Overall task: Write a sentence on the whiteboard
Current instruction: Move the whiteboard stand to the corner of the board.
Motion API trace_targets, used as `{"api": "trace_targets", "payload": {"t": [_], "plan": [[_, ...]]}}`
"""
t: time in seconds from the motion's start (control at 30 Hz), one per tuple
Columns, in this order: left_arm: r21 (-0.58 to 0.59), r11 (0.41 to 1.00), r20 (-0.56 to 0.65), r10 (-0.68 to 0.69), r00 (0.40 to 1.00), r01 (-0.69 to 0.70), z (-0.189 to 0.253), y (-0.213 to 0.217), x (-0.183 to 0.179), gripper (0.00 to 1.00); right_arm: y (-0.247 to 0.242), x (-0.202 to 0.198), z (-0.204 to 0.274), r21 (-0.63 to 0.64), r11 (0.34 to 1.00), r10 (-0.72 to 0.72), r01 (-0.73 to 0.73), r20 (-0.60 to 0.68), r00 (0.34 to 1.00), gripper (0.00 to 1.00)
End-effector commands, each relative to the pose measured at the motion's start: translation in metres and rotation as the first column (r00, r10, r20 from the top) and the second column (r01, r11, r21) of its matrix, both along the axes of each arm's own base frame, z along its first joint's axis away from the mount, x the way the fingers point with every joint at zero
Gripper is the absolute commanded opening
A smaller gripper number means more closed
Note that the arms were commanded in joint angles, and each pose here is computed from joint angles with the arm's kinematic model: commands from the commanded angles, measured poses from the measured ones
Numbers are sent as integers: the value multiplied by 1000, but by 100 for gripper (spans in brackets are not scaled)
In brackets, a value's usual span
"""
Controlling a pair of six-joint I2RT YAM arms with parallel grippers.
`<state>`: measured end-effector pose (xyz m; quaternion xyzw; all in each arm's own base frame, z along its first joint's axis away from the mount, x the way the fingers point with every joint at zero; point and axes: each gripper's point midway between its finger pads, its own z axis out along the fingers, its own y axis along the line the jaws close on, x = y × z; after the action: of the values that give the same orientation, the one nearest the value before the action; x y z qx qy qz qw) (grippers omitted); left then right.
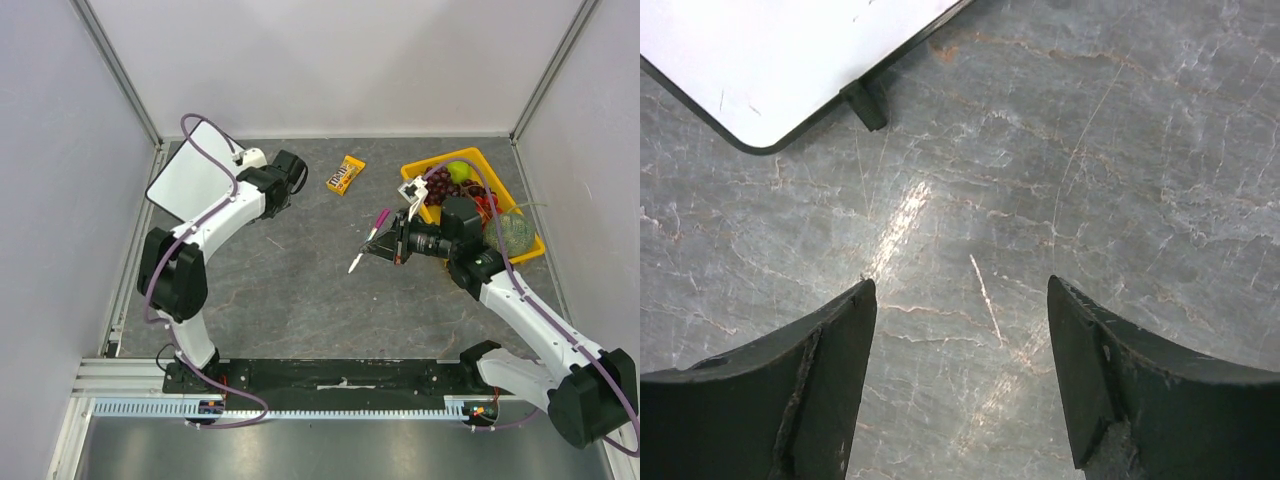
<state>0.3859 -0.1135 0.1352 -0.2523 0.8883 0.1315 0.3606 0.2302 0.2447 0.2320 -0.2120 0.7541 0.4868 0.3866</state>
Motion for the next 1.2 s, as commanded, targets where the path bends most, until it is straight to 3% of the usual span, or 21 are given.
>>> {"api": "trace_targets", "payload": {"t": [0.0,0.53,1.17], "plan": [[97,995,34,5,999,-8,12,3,21,74,-3,-1,-6,-10,1000,13,-13,2,1000,0],[159,986,-26,-38,999,42,-14,-24,89,70,-7,-4,-17,-27,999,20,-21,-18,1000,0],[119,992,-112,-28,993,42,-49,2,115,69,-7,-10,-29,-36,999,36,-37,-43,998,0]]}}
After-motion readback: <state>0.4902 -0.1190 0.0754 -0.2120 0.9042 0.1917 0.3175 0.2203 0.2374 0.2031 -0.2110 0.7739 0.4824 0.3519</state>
